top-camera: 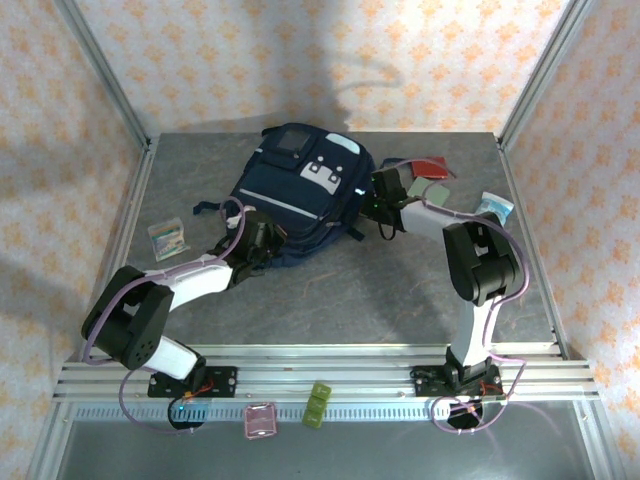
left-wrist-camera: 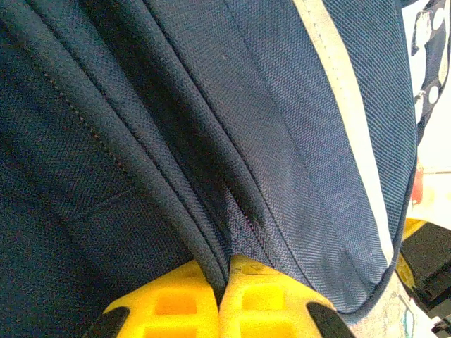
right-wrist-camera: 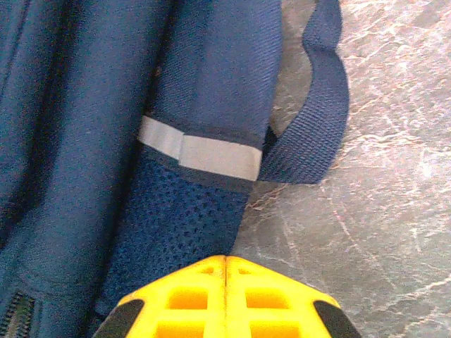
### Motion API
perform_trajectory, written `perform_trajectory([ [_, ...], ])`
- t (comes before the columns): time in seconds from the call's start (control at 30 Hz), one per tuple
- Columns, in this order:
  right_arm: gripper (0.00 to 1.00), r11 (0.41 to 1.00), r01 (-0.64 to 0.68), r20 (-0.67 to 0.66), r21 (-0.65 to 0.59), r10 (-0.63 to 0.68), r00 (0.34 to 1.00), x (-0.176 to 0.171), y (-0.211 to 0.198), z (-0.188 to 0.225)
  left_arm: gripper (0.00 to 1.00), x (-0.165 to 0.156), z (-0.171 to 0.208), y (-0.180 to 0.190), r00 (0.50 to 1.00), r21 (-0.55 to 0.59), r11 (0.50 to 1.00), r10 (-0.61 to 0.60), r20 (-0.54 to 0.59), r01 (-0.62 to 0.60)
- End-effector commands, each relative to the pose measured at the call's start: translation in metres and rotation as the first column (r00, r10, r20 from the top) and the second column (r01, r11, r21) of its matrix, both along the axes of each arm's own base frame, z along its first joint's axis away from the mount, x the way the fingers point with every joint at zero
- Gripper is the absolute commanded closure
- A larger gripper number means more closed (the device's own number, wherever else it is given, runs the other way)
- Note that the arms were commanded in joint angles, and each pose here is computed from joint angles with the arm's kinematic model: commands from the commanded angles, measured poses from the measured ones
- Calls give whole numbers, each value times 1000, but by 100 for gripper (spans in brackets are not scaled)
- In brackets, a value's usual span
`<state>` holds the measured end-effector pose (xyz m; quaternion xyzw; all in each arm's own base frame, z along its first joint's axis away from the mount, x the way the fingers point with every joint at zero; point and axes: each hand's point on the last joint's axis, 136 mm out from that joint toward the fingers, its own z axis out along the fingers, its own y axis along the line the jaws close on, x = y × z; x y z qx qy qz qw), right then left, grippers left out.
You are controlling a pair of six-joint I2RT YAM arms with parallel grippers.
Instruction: Pack the student bag
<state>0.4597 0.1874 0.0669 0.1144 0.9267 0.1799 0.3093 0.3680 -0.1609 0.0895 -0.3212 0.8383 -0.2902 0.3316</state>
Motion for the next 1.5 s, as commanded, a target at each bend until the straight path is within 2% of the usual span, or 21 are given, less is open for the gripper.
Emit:
perform_trajectory([
  [0.0, 100, 998, -30, 45, 57, 27, 999, -6, 9, 25, 100, 3, 21, -8, 996, 2, 998, -65, 57, 65],
  [0.03, 100, 992, -84, 61, 98, 78, 995, -10, 20, 33, 100, 3, 22, -9, 996, 1, 998, -70, 58, 70],
  [0.13, 73, 962, -241, 115, 127, 227, 967, -27, 48, 52, 100, 5, 30, -12, 994, 0, 996, -89, 70, 89],
  [0.17, 68, 955, -275, 119, 106, 263, 958, -32, 54, 54, 100, 7, 35, -12, 992, 5, 995, -100, 77, 99],
  [0.27, 58, 935, -350, 143, 63, 339, 930, -45, 63, 56, 100, 11, 50, -6, 988, 54, 991, -125, 95, 121],
  [0.43, 51, 858, -511, 226, 53, 488, 843, -72, 81, 63, 100, 14, 77, 22, 980, 160, 976, -164, 114, 144],
  [0.6, 51, 792, -610, 314, 23, 573, 757, -80, 97, 68, 100, 15, 89, 46, 981, 205, 971, -149, 129, 120],
  [0.7, 51, 732, -673, 460, -103, 635, 620, -95, 113, 79, 100, 19, 91, 46, 980, 200, 972, -151, 133, 122],
  [0.73, 51, 720, -683, 478, -123, 646, 595, -98, 116, 79, 100, 20, 89, 45, 979, 196, 972, -159, 127, 132],
  [0.93, 51, 672, -722, 457, -166, 701, 548, -91, 133, 67, 100, 25, 89, 40, 979, 172, 975, -162, 126, 139],
  [1.1, 51, 675, -708, 439, -209, 711, 549, -77, 136, 59, 100, 25, 93, 41, 979, 168, 977, -158, 132, 135],
  [1.3, 52, 613, -756, 387, -228, 770, 507, -74, 146, 41, 100, 26, 94, 41, 979, 161, 978, -151, 134, 129],
  [1.37, 57, 590, -775, 369, -225, 788, 493, -77, 148, 36, 100, 27, 92, 41, 980, 157, 979, -149, 131, 128],
  [1.47, 75, 540, -821, 342, -185, 818, 462, -88, 153, 33, 100, 27, 91, 40, 981, 149, 980, -149, 128, 129],
])
